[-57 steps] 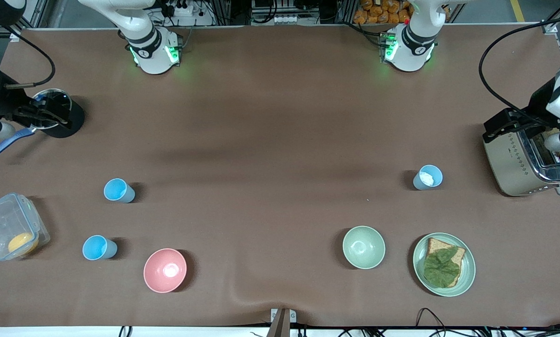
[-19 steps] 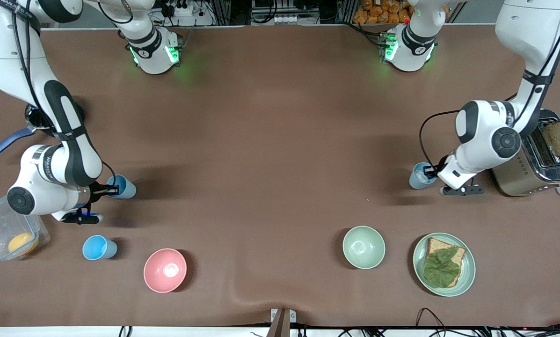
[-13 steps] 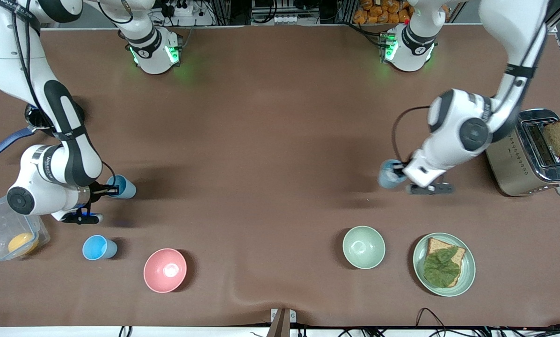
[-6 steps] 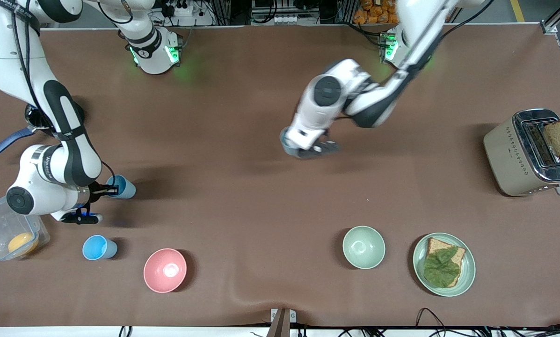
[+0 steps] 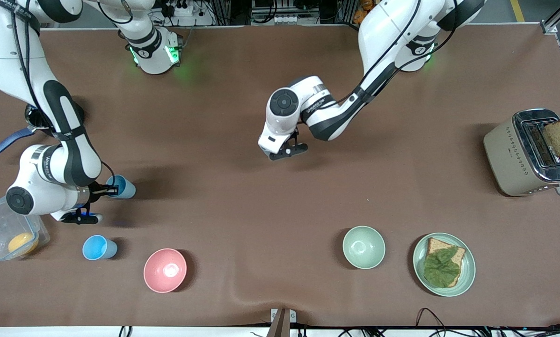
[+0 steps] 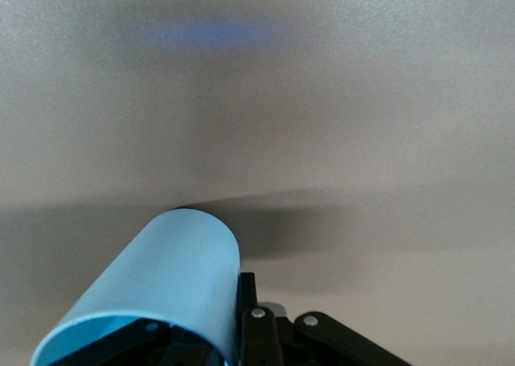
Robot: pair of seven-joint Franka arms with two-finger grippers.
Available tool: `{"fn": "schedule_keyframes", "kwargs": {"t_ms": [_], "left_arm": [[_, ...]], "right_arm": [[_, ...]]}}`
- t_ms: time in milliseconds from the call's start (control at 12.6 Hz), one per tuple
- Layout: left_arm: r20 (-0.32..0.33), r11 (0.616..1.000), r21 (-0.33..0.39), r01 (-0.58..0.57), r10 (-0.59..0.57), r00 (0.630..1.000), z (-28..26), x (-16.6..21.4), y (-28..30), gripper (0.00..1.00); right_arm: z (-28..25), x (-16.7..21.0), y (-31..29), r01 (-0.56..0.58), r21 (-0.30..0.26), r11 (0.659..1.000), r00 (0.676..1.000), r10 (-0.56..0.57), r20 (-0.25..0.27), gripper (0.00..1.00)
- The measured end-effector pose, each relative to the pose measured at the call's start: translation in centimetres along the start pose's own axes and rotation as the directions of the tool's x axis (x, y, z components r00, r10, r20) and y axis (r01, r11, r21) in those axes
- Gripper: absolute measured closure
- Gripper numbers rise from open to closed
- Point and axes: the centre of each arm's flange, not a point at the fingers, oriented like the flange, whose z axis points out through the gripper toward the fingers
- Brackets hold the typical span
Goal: Stack blue cups with both arms
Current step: 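Carry the blue cup with the left gripper to the table middle and set it down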
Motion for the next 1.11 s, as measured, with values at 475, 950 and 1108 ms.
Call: {"fn": "schedule_keyframes", "kwargs": {"t_ms": [475,950,1108], "left_arm": [[-0.12,0.997,-0.066,0.031,-0.039,0.992,-3.3,3.9,0.6,0.4],[-0.299,0.992,-0.07,0.102,-0.118,0.947,-27.0,9.1,-7.4,0.0],[-0.336,0.996,-0.04,0.075,-0.084,0.938,-31.8,9.6,-10.6,0.0]], "right_arm": [[-0.2,-0.1,-0.3,0.004,0.0,1.0,1.0,-0.004,0.013,0.95],[-6.8,-4.6,-9.3,-0.115,0.108,0.988,0.979,0.094,0.18,0.95],[-9.0,-7.0,-15.0,-0.17,0.136,0.976,0.961,0.133,0.244,0.95]]}}
